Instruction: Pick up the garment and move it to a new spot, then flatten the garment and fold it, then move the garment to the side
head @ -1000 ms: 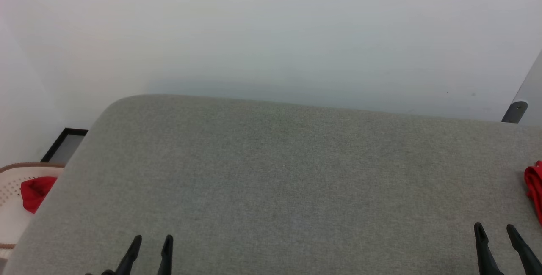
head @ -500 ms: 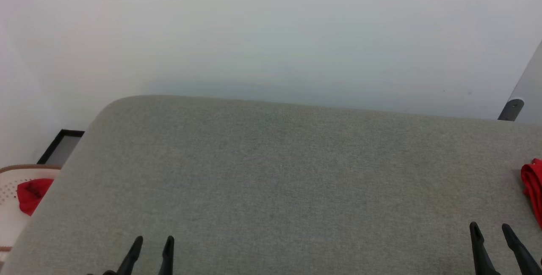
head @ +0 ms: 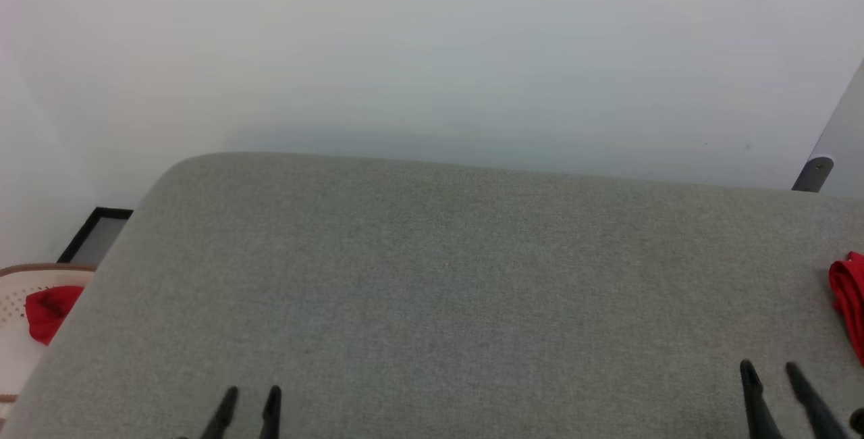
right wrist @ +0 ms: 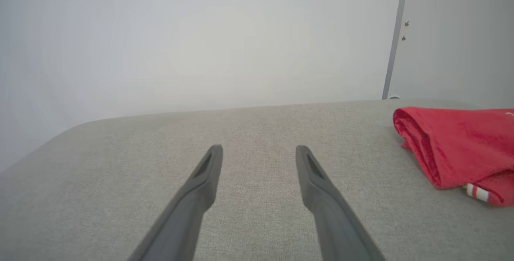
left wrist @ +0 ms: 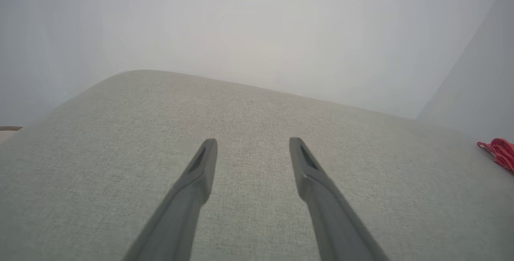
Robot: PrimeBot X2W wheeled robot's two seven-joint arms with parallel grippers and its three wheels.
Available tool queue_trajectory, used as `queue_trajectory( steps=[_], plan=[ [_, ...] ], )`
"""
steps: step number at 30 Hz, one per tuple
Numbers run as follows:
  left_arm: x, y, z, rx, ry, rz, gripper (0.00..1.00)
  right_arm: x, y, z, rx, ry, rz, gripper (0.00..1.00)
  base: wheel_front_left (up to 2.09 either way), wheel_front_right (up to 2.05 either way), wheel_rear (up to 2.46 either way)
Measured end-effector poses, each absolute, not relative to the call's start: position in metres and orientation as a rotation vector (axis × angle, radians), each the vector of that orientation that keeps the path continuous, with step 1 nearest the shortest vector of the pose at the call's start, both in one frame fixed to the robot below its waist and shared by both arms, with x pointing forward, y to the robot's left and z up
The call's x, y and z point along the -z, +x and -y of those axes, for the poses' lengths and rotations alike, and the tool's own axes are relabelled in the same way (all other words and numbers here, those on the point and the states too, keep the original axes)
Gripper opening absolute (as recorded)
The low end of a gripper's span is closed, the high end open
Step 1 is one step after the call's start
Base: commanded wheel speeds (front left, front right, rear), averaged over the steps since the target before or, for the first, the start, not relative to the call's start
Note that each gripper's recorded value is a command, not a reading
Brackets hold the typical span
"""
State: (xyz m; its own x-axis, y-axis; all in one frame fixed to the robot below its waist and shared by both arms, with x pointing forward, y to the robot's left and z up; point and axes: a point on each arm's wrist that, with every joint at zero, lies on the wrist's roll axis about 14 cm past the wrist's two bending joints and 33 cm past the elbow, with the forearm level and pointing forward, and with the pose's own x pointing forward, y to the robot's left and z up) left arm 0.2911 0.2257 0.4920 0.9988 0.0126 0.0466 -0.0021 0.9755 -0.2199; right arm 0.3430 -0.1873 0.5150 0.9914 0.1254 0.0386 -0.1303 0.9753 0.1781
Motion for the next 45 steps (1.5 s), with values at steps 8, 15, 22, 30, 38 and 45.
queue_trajectory(
  steps=[8, 15, 22, 30, 38, 45],
  plan=[
    [-0.469, 0.286, -0.221, -0.029, -0.302, -0.027, 0.0, -0.49, 0.336, 0.186, -0.104, 0.259, -0.057, 0.0, 0.0, 0.0, 0.0],
    [-0.471, 0.294, -0.225, -0.061, -0.42, -0.029, 0.0, -0.488, 0.34, 0.188, -0.081, 0.383, -0.067, 0.0, 0.0, 0.0, 0.0],
    [-0.473, 0.302, -0.227, -0.081, -0.531, -0.03, 0.0, -0.49, 0.345, 0.189, -0.064, 0.496, -0.069, 0.0, 0.0, 0.0, 0.0],
    [-0.477, 0.311, -0.229, -0.096, -0.643, -0.022, 0.0, -0.492, 0.351, 0.19, -0.046, 0.622, -0.065, 0.0, 0.0, 0.0, 0.0],
    [-0.479, 0.319, -0.228, -0.103, -0.753, -0.02, 0.0, -0.493, 0.355, 0.191, -0.032, 0.734, -0.065, 0.0, 0.0, 0.0, 0.0],
    [-0.482, 0.326, -0.228, -0.106, -0.84, -0.014, 0.0, -0.493, 0.358, 0.192, -0.022, 0.824, -0.065, 0.0, 0.0, 0.0, 0.0]
  ],
)
